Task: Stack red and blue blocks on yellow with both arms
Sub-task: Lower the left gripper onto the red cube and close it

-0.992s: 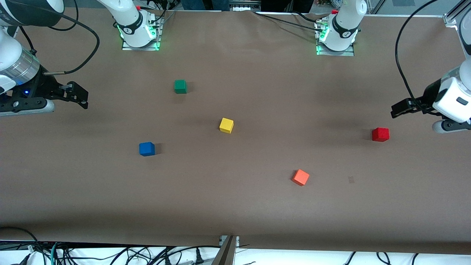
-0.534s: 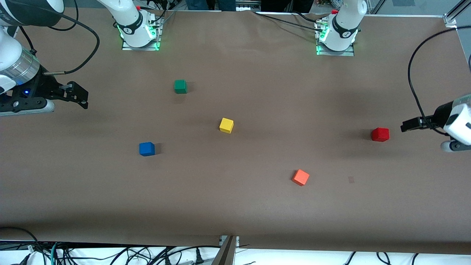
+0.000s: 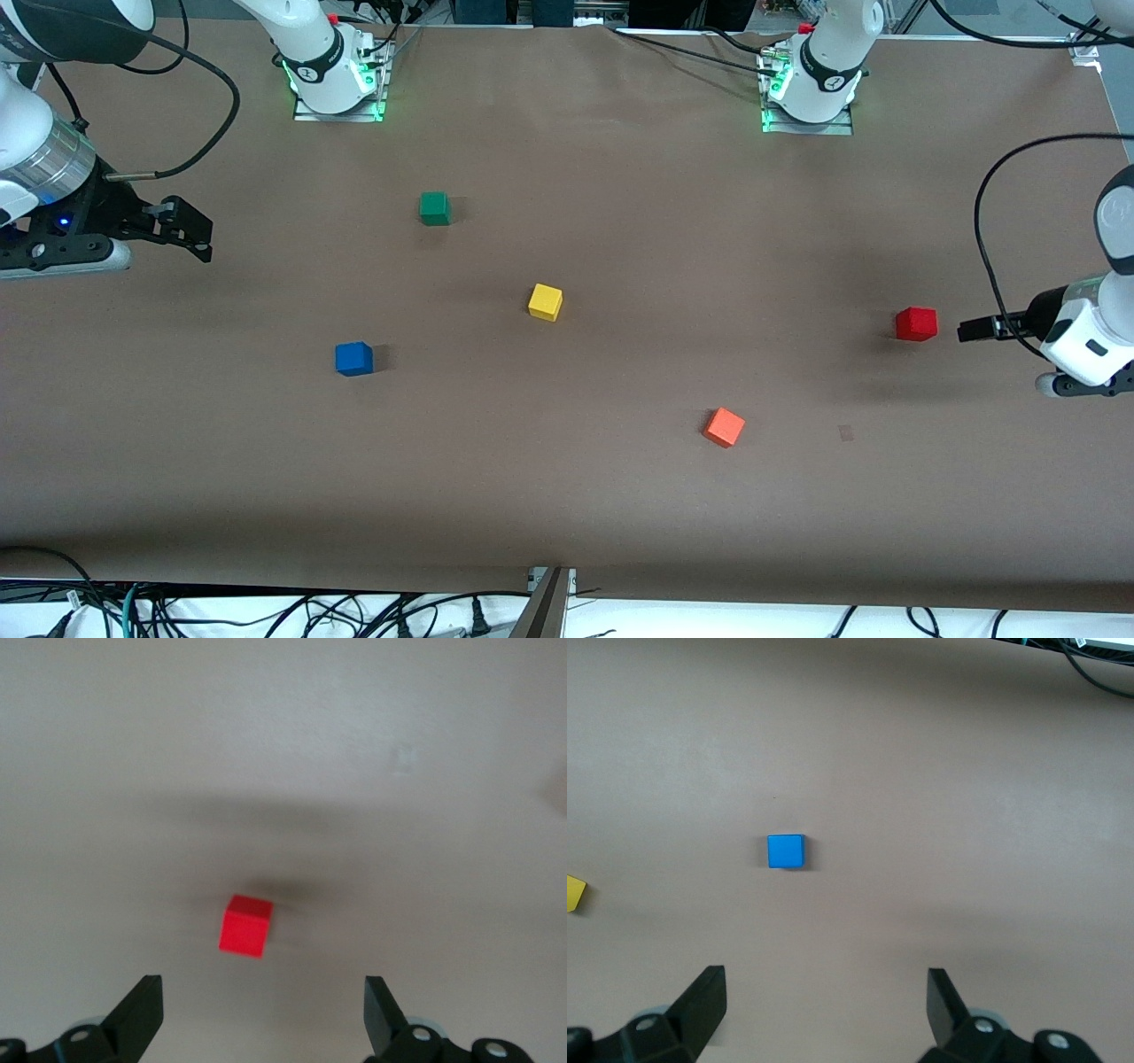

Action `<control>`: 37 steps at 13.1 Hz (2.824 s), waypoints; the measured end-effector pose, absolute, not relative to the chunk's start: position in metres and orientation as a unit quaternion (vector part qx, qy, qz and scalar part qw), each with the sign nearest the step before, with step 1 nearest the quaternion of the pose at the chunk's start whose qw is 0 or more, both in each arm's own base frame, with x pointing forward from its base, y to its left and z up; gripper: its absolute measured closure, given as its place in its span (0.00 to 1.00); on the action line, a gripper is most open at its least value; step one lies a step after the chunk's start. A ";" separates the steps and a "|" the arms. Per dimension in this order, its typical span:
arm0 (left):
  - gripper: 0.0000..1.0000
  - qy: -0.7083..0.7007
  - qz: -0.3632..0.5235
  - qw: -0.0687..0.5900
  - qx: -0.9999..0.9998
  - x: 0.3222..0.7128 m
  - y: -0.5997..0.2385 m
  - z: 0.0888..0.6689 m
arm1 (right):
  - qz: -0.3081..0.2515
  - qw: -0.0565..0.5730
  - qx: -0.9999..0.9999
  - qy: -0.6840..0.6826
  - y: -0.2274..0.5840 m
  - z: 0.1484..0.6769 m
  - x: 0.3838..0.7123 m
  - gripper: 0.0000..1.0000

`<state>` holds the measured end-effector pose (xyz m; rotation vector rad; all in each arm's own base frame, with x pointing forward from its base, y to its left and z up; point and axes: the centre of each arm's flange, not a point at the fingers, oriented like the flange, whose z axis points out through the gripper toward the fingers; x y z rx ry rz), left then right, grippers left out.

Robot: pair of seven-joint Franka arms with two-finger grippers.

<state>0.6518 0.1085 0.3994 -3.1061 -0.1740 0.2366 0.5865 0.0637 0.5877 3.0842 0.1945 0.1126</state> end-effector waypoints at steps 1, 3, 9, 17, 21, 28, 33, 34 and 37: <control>0.00 -0.049 0.067 0.007 -0.997 0.652 0.121 0.377 | 0.036 0.025 0.997 0.063 0.064 0.588 0.586 0.00; 0.00 -0.039 0.053 0.001 -0.998 0.649 0.138 0.332 | 0.037 0.025 0.997 0.063 0.064 0.588 0.586 0.00; 0.00 -0.006 0.044 -0.007 -0.999 0.623 0.138 0.263 | 0.037 0.025 0.997 0.063 0.064 0.588 0.586 0.00; 0.00 0.009 0.068 -0.021 -0.997 0.587 0.150 0.220 | 0.037 0.025 0.997 0.063 0.064 0.588 0.586 0.00; 0.00 0.006 0.069 -0.024 -0.997 0.573 0.152 0.204 | 0.037 0.025 0.997 0.063 0.064 0.588 0.586 0.00; 0.00 0.007 0.079 -0.028 -0.996 0.560 0.149 0.192 | 0.037 0.024 0.997 0.064 0.065 0.589 0.586 0.00; 0.20 0.008 0.081 -0.028 -0.996 0.557 0.147 0.191 | 0.043 0.023 0.996 0.068 0.070 0.594 0.586 0.00; 0.21 0.008 0.082 -0.028 -0.996 0.557 0.147 0.191 | 0.039 0.023 0.997 0.069 0.072 0.590 0.588 0.00; 0.37 0.008 0.084 -0.029 -0.996 0.556 0.147 0.191 | 0.004 0.025 0.996 0.084 0.091 0.540 0.607 0.00</control>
